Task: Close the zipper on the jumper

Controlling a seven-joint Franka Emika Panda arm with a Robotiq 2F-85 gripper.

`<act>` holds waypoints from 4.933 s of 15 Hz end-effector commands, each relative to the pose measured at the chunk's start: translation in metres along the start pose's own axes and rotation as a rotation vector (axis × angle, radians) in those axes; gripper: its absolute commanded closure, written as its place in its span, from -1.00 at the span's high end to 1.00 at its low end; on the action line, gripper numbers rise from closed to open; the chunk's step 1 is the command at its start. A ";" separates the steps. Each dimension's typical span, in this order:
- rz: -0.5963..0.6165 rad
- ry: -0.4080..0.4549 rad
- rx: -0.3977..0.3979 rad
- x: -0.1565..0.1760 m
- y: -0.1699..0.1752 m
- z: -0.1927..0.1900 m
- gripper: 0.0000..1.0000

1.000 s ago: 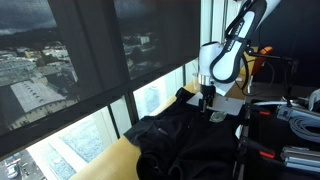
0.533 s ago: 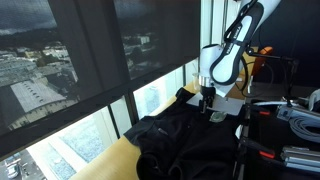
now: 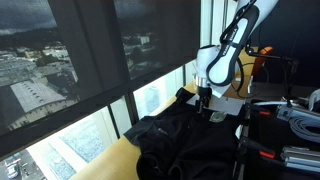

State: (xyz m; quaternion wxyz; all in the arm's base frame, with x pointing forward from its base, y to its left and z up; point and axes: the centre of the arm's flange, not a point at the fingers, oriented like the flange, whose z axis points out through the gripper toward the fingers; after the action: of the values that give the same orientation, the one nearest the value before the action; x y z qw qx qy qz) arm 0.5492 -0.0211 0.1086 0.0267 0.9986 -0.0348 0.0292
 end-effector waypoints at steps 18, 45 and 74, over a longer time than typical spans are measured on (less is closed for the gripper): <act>-0.037 -0.001 0.015 0.002 -0.024 0.010 0.02; -0.395 0.037 -0.073 -0.029 -0.178 -0.025 -0.98; -0.488 -0.174 -0.225 0.020 -0.362 -0.070 -0.98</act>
State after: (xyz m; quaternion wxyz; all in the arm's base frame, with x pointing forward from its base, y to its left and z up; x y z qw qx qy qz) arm 0.5780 0.3112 0.1639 0.1398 0.9651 0.2091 -0.0723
